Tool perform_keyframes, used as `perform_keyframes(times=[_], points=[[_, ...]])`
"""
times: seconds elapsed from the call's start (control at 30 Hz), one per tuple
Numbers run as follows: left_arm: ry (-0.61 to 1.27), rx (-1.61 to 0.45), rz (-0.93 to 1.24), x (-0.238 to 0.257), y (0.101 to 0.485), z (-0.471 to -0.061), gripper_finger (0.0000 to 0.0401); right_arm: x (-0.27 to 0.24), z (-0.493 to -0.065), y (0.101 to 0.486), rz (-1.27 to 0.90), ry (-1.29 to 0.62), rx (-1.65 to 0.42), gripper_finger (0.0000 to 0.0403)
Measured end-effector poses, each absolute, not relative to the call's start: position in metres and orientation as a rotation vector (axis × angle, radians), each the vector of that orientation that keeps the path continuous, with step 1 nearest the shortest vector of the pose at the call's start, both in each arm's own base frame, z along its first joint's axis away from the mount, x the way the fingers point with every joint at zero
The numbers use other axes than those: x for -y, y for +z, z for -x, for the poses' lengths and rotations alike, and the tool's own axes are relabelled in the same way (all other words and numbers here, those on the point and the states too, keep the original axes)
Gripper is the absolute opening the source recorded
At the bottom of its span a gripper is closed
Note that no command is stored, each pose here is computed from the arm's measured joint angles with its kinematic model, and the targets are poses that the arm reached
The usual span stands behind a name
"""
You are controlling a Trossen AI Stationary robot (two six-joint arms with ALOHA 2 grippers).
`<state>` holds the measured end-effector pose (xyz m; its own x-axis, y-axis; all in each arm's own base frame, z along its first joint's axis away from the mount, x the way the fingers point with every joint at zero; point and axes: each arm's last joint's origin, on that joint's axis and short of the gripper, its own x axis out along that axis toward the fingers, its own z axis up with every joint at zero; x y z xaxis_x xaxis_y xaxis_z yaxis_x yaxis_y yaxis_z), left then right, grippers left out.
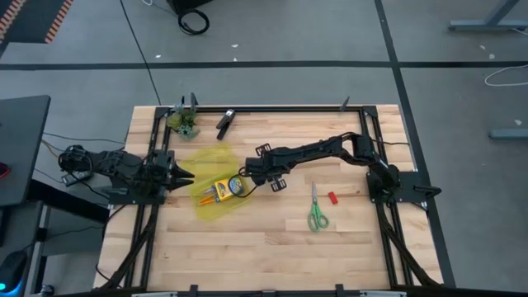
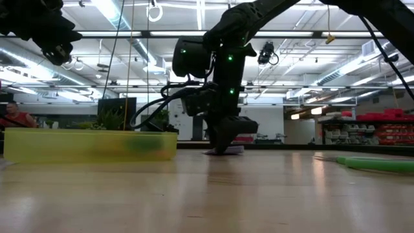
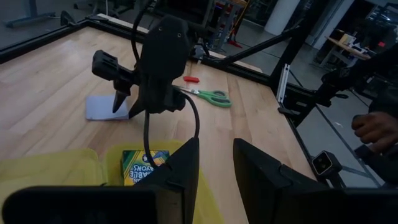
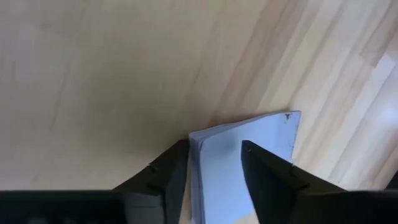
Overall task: Pack school essentials
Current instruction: Put the white sticky notes into the yellow supply box
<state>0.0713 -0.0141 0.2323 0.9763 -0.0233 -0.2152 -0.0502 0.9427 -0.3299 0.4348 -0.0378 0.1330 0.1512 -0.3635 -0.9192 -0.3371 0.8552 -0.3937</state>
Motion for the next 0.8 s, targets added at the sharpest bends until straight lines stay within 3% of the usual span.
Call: perform_keyframes(times=[0.47, 0.8], points=[[0.014, -0.218, 0.342, 0.014, 0.232, -0.071, 0.0107, 0.036, -0.436, 0.131, 0.601, -0.031, -1.441, 0.0012], [0.014, -0.218, 0.342, 0.014, 0.232, -0.071, 0.0107, 0.017, -0.443, 0.138, 0.726, -0.099, -1.430, 0.0004]])
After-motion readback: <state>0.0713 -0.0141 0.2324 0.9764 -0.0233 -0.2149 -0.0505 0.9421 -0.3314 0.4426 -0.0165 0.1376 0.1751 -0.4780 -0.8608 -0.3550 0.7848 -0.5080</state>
